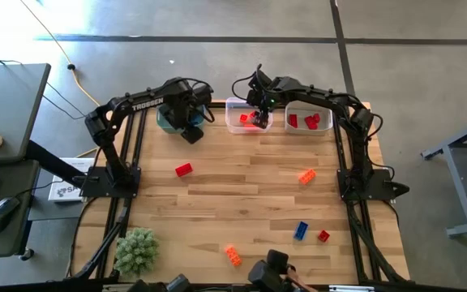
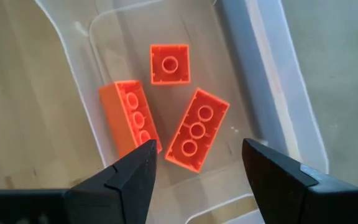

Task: Sort & place blocks by color
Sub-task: Put the red game piece into the gray bin

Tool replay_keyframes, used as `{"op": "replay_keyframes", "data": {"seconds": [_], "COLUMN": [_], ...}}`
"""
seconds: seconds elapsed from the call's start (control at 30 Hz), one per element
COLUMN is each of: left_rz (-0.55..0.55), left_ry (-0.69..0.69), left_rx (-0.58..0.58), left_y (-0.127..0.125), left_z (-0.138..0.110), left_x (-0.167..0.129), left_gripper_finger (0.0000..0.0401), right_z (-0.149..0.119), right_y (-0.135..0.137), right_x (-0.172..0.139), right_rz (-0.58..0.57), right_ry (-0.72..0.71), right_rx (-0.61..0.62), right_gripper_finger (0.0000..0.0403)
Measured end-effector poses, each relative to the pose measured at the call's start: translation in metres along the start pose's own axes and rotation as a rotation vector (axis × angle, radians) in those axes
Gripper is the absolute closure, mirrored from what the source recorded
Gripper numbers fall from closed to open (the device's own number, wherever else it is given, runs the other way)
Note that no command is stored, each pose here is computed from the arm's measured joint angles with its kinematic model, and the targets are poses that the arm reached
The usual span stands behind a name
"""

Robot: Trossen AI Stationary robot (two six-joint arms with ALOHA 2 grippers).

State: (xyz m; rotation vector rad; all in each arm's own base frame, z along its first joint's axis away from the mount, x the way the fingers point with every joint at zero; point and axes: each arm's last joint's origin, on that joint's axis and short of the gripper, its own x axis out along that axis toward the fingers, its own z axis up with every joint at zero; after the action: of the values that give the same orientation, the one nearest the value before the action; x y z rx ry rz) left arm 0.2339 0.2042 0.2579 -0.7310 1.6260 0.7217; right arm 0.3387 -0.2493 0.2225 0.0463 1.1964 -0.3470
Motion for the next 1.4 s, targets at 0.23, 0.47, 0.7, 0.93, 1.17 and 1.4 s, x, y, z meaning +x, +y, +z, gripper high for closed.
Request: {"op": "replay_keyframes", "data": {"seconds": [0.23, 0.47, 0.7, 0.93, 1.17, 1.4], "left_rz": [0.027, -0.011, 0.004, 0.035, 0.024, 0.006], "left_ry": [0.058, 0.112, 0.129, 0.181, 0.176, 0.148], "left_rx": [0.087, 0.171, 0.224, 0.247, 0.266, 0.275], "left_y": [-0.025, -0.052, -0.069, -0.076, -0.083, -0.085], "left_z": [-0.012, -0.025, -0.036, -0.050, -0.056, -0.056], "left_x": [0.018, 0.034, 0.057, 0.078, 0.093, 0.101], "left_gripper_finger": [0.0167, 0.0167, 0.0167, 0.0167, 0.0167, 0.0167], "right_z": [-0.004, -0.002, 0.015, 0.027, 0.031, 0.030], "right_y": [0.002, 0.008, 0.018, 0.025, 0.030, 0.039], "right_x": [0.000, -0.003, -0.019, -0.037, -0.042, -0.042], "right_rz": [0.014, 0.031, 0.034, 0.039, 0.043, 0.049], "right_ry": [0.040, 0.058, 0.012, -0.005, -0.011, 0.023], "right_rx": [0.066, 0.109, 0.098, 0.115, 0.130, 0.110], "right_gripper_finger": [0.0179, 0.0179, 0.0179, 0.0179, 0.0179, 0.0179]}}
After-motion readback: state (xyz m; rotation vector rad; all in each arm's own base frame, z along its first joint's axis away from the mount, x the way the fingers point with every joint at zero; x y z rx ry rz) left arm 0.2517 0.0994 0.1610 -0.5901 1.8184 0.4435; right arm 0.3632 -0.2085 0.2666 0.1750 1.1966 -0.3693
